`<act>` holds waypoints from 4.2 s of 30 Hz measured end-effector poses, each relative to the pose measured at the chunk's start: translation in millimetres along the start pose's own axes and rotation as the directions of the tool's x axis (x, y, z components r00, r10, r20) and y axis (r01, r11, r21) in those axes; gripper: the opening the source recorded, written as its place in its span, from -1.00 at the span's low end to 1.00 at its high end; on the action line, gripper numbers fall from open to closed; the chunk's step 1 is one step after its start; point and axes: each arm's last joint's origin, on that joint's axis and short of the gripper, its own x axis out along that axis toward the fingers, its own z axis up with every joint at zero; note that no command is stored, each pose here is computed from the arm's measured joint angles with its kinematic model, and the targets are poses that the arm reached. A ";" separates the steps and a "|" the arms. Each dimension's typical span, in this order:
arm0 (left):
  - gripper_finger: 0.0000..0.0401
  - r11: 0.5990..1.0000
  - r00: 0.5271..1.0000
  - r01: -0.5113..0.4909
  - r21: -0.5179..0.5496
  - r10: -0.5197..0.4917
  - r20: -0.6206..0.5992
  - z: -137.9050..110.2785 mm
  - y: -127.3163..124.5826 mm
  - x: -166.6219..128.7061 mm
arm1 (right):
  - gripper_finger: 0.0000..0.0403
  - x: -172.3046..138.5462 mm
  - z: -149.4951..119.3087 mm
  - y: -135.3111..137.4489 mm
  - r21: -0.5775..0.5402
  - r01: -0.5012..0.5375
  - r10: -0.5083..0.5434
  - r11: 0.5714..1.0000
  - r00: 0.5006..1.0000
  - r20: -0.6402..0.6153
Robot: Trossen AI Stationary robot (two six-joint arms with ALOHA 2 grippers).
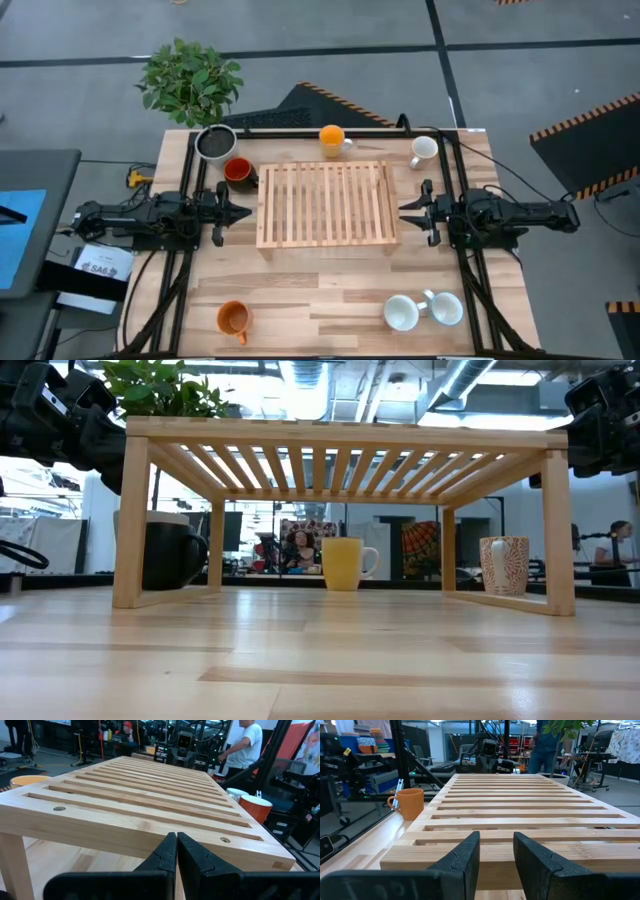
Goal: Place coffee mugs
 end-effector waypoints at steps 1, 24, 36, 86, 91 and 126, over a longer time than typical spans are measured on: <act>-1.00 1.000 1.000 0.001 0.000 -0.001 0.000 0.1 0.0 0.0 | -0.28 0.0 0.0 0.0 0.000 0.000 0.000 1.000 1.000 0.000; -1.00 1.000 1.000 0.000 0.000 0.000 0.000 0.1 0.0 0.0 | -0.28 0.0 0.1 0.0 0.000 0.000 0.000 1.000 1.000 0.000; -1.00 1.000 1.000 0.001 0.000 -0.001 0.000 0.1 -0.1 0.0 | -0.28 0.0 0.1 0.0 0.000 0.000 0.000 1.000 1.000 0.000; -1.00 0.996 0.978 0.082 -0.037 -0.073 0.195 19.3 -4.7 -2.1 | -0.28 0.0 0.1 0.0 0.000 0.000 0.000 1.000 1.000 0.000; -1.00 0.901 0.869 0.196 -0.386 0.022 0.493 47.3 -4.5 -12.6 | -0.28 0.0 0.1 0.0 0.000 0.000 0.000 1.000 1.000 0.000; -0.17 0.820 0.272 -0.317 0.477 0.560 -0.783 147.2 16.1 59.2 | -0.28 0.0 0.1 -0.1 0.000 0.001 -0.001 1.000 1.000 0.000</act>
